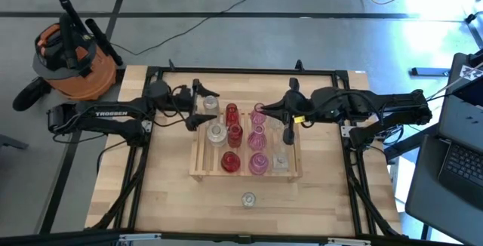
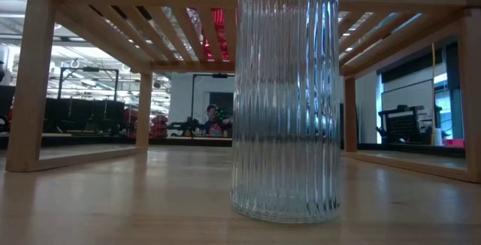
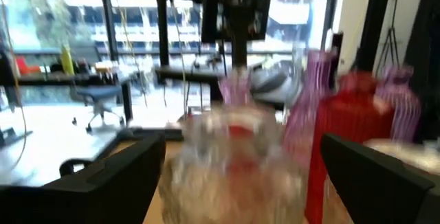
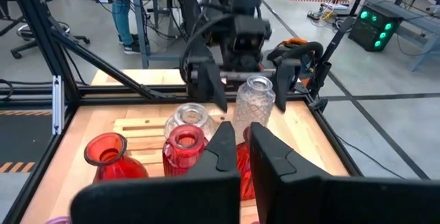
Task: Sort vases onto shelf
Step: Put the transparent vase on the shelf aligned with the other transparent vase
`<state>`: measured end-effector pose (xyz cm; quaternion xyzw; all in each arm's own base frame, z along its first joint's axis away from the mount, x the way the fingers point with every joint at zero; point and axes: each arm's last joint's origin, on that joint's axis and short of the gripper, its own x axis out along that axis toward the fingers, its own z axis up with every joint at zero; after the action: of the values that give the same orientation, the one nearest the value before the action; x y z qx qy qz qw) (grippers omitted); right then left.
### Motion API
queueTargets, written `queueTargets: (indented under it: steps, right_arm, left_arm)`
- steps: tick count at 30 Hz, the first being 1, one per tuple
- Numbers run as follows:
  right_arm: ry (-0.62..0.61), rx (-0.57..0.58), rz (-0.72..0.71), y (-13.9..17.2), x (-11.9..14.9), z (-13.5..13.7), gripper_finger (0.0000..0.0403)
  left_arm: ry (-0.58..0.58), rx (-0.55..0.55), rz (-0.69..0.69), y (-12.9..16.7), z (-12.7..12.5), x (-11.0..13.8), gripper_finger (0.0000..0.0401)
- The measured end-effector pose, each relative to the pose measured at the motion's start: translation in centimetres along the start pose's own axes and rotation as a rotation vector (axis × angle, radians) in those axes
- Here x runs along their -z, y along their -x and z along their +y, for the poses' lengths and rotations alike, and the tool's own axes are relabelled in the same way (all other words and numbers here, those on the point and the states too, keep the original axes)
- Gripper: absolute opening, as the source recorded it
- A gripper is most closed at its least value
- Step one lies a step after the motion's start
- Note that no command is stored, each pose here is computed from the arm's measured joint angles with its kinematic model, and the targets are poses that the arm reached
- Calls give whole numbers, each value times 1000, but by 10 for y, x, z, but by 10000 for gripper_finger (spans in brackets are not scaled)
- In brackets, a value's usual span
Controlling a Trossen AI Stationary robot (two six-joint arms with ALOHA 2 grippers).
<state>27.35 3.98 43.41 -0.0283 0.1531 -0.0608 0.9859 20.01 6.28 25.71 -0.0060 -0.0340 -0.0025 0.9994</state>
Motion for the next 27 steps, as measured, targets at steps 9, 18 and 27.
queueTargets:
  steps: [9,18,27]
  right_arm:
    - [6,1,20,0,2,0,1]
    - [83,-161,-8,10,-1,2,1]
    - [240,-208,-132,79,-11,9,1]
  left_arm:
    - [84,11,-171,2,-2,-31,379]
    - [203,88,-390,28,-17,-108,379]
    - [671,546,-222,28,-77,-159,356]
